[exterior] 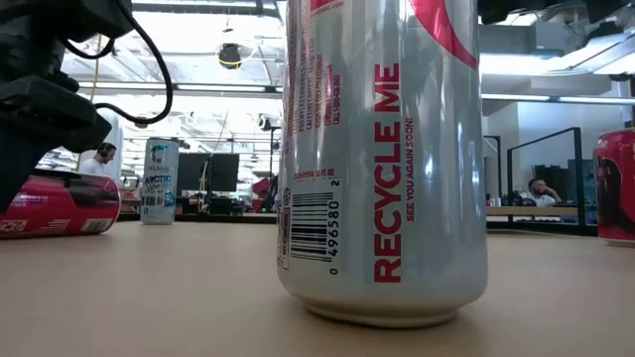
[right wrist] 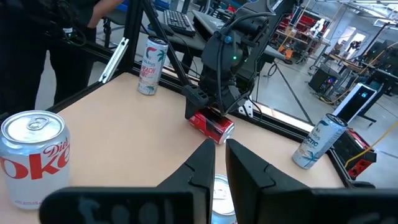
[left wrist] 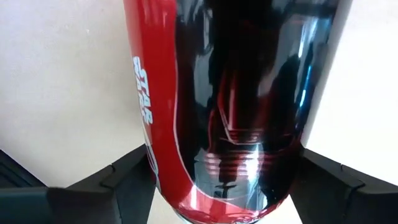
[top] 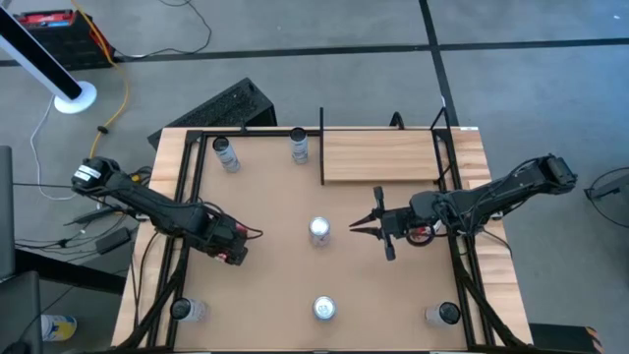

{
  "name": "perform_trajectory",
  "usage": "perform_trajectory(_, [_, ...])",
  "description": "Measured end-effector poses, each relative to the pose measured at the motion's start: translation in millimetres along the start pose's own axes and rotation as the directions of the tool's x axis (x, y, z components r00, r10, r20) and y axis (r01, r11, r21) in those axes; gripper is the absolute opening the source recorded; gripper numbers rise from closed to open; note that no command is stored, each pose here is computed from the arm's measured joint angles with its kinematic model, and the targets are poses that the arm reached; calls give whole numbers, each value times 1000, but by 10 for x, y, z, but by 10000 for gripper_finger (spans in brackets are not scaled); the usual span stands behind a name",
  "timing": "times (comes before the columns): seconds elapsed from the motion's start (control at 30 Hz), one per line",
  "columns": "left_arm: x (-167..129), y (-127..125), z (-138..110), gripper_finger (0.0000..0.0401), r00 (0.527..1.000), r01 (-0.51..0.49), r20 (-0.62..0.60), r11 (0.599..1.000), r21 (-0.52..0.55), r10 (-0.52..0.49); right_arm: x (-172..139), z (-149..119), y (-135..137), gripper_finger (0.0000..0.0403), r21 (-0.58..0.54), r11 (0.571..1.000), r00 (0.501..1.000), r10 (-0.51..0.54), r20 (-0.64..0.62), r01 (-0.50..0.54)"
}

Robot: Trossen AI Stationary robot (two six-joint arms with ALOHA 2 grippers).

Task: Place canned beverage on shelf
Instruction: Put the left red soda can on the shelf

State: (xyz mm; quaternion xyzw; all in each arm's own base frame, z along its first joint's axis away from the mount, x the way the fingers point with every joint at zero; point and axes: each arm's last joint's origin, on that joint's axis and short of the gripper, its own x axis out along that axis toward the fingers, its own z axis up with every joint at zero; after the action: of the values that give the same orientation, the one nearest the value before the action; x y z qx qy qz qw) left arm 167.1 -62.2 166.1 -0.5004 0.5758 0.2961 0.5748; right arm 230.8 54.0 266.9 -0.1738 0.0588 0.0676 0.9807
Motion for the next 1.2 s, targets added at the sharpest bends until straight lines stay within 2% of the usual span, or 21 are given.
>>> perform_trajectory(0.27, [-236, -140, 58, 311, 1000, 27, 6, 999, 34, -27, 0, 0, 0, 64, 0, 1000, 1000, 0, 0, 0])
perform_trajectory(0.6, [-611, -384, 179, 307, 988, 153, 11, 983, 104, -155, 7, 105, -50, 64, 2, 1000, 1000, -11, 13, 11])
perform_trajectory(1.2, [-678, -360, 373, 307, 984, 175, 24, 979, 104, -179, 7, 203, -61, 64, -1, 1000, 1000, 7, -13, -7])
